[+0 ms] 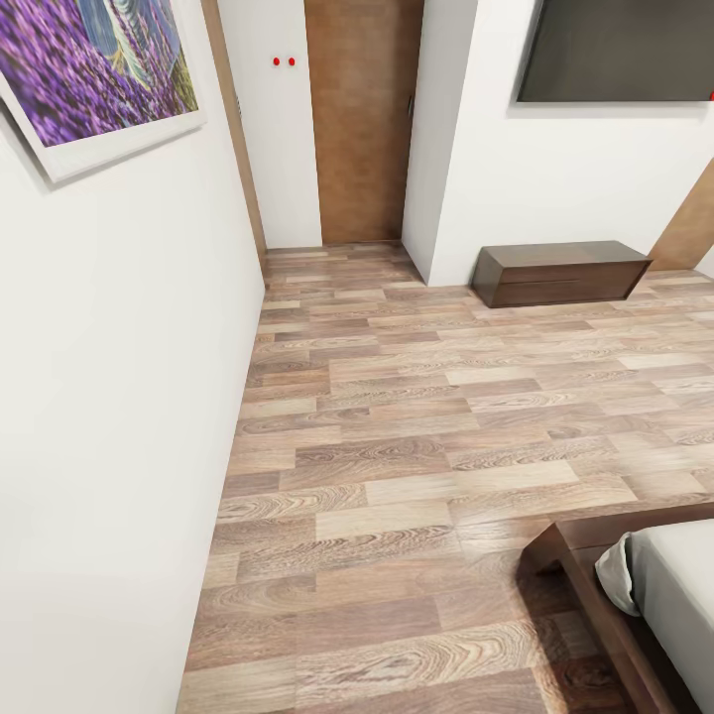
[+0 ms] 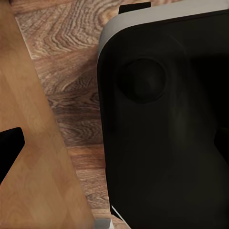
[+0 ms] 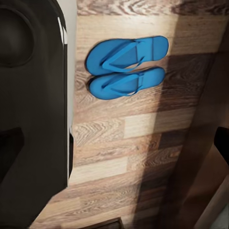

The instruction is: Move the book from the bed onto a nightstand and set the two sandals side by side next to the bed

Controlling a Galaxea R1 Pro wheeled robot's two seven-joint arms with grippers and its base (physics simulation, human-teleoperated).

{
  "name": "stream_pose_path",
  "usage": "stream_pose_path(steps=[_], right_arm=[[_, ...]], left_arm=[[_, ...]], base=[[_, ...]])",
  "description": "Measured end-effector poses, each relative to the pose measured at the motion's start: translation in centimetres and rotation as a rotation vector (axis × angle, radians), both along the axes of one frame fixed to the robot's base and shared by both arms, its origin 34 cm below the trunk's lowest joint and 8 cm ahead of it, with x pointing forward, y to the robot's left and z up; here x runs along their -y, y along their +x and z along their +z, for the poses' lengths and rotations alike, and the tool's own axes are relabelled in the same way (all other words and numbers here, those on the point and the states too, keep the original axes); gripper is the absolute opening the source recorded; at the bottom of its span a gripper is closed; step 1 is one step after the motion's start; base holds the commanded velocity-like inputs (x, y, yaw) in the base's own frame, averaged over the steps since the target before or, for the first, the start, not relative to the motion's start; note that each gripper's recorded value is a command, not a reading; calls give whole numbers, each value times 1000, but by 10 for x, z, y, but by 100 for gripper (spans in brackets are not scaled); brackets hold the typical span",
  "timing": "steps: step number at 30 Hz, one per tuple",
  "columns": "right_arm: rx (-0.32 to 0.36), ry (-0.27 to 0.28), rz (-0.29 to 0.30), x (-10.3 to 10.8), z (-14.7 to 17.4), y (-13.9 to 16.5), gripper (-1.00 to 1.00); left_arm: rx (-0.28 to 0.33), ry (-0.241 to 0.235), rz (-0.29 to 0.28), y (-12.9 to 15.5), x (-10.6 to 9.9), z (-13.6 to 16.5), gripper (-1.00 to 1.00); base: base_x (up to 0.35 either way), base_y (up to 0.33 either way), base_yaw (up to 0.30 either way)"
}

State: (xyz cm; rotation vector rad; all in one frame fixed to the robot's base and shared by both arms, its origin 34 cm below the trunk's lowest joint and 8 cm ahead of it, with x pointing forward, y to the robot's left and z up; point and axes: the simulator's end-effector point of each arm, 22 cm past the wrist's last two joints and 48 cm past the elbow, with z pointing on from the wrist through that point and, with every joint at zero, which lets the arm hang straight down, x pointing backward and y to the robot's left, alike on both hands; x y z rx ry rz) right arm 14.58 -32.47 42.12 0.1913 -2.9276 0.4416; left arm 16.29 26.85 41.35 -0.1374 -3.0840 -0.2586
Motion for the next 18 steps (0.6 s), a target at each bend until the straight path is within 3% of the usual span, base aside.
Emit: stream_pose_path(steps=[18], right_arm=[[-80, -8, -2, 3, 6, -37, 100]], left_arm=[[-13, 2, 1, -3, -1, 0, 100]], base=[[0, 0, 0]])
